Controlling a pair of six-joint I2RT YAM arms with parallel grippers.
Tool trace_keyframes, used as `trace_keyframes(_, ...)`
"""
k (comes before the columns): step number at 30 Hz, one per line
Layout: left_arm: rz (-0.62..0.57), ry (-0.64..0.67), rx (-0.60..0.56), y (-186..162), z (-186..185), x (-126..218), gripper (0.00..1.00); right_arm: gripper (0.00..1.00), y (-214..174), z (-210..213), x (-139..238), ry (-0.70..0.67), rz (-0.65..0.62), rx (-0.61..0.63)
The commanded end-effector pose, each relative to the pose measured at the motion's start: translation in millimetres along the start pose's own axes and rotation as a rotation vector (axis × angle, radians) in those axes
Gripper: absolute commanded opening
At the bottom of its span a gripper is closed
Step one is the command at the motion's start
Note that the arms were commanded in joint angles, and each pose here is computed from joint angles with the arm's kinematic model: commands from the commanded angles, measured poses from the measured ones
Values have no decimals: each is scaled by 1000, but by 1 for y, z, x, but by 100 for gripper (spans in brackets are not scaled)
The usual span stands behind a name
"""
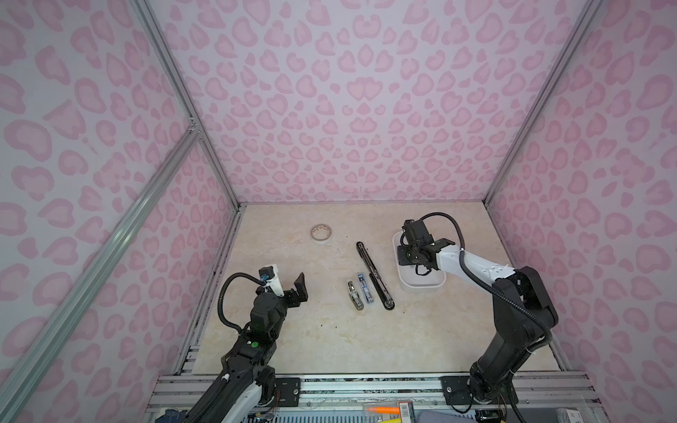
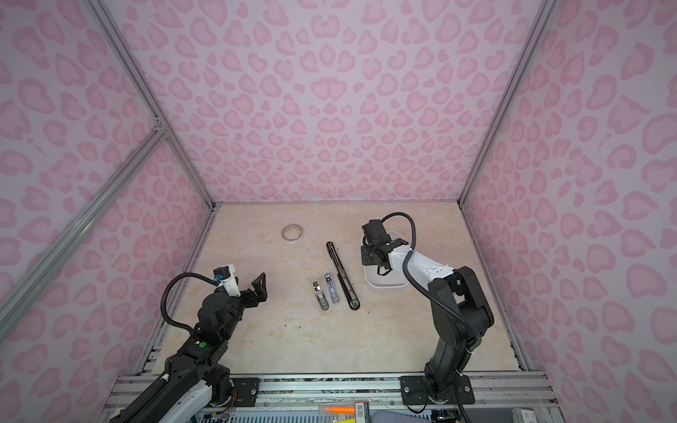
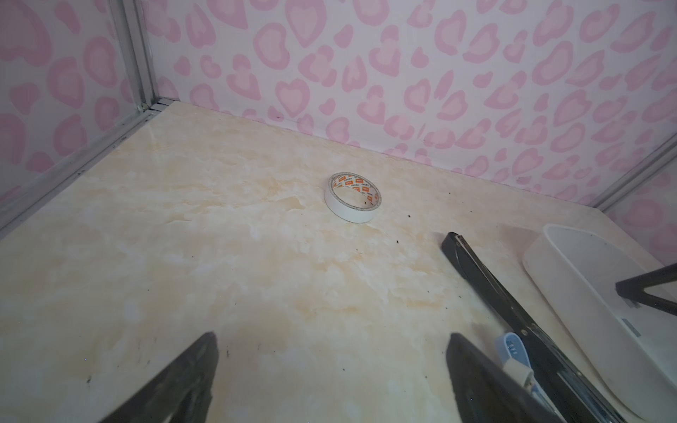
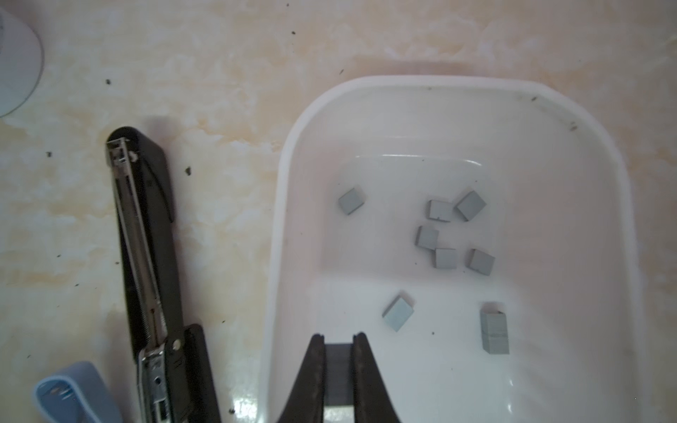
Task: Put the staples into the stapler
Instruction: 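Lift the grey staple strip out of the tray with the right gripper, then carry the held staple strip over the light blue stapler, then lower the staple strip into the light blue stapler's open channel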
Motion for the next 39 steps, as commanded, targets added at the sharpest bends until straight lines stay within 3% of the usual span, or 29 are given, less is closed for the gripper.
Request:
trace_keyframes(1,46,-55,36,-5,-8,-6,98,13,-6,9,10,-1,-23,25)
trace_keyframes(8,185,-198,3,-16,-31,-25,97,11,-26,56,33,60,-60,134)
trace_keyframes(18,138,-160,8,-14,-25,-21,97,11,-84,105,44,183,-18,182)
trace_keyframes(28,135,-154,7,-15,-24,-20,98,10,-122,116,31,188,45,179)
trace_keyframes(39,137,-160,0,-16,-25,-20,99,9,-135,119,21,145,55,184)
Point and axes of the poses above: each gripper's point midway between its finger pads, its own x axis back along the fingers, its own z axis along the line the jaws close on, y = z × x, the point moved 5 cm from there along x, back along the fingers, and after that the axes turned 13 degrees about -x, right-handed, at the moved point
